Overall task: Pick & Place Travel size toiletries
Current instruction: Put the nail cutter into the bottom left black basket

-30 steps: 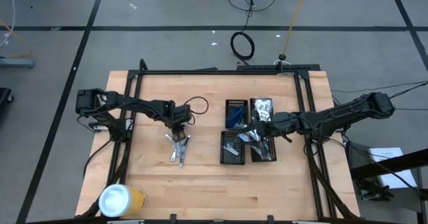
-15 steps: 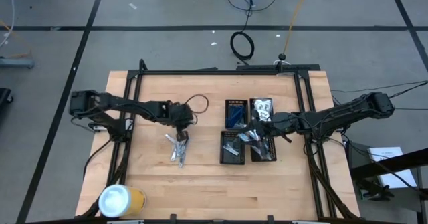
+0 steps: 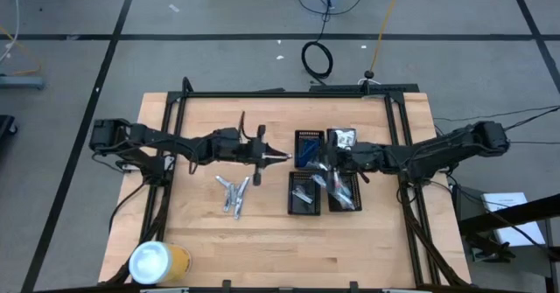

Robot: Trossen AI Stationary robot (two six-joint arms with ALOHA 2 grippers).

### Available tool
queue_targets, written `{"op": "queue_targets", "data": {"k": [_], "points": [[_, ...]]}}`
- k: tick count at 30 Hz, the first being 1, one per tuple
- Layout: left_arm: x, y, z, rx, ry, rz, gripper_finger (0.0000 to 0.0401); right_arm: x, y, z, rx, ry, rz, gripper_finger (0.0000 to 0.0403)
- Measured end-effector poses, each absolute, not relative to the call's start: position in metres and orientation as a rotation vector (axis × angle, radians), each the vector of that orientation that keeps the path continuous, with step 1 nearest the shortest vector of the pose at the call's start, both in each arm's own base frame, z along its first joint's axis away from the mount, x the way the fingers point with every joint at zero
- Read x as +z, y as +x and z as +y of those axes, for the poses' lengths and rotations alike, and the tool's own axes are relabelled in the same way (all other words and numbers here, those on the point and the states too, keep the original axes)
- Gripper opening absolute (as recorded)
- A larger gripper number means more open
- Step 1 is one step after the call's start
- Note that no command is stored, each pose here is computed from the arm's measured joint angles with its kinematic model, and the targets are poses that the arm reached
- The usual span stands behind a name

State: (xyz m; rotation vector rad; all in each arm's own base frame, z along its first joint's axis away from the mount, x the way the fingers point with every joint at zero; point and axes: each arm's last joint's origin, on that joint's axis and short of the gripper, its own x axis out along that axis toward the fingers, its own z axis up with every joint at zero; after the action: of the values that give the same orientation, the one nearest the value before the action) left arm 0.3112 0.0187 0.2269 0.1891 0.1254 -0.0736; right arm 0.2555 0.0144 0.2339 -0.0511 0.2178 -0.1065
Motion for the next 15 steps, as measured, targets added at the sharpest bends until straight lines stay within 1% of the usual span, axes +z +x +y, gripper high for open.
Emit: {"op": "queue_targets", "data": {"k": [2,6,10,15], "points": [[0.227,0.314,0.019,-0.078,0.211,0.097,0.0017,0.233,0.262,0.008,-0.132,-0.054,0.169,0.0215],[0.223,0.314,0.021,-0.078,0.233,0.12,0.0017,0.232,0.275,-0.002,-0.155,-0.055,0.066,0.0235],[0.223,0.314,0.022,-0.074,0.24,0.129,0.0017,0.225,0.286,-0.007,-0.063,-0.027,-0.013,0.0246],[0.221,0.313,0.022,-0.077,0.245,0.151,0.0017,0.217,0.294,-0.008,-0.002,-0.022,-0.076,0.0243]]}}
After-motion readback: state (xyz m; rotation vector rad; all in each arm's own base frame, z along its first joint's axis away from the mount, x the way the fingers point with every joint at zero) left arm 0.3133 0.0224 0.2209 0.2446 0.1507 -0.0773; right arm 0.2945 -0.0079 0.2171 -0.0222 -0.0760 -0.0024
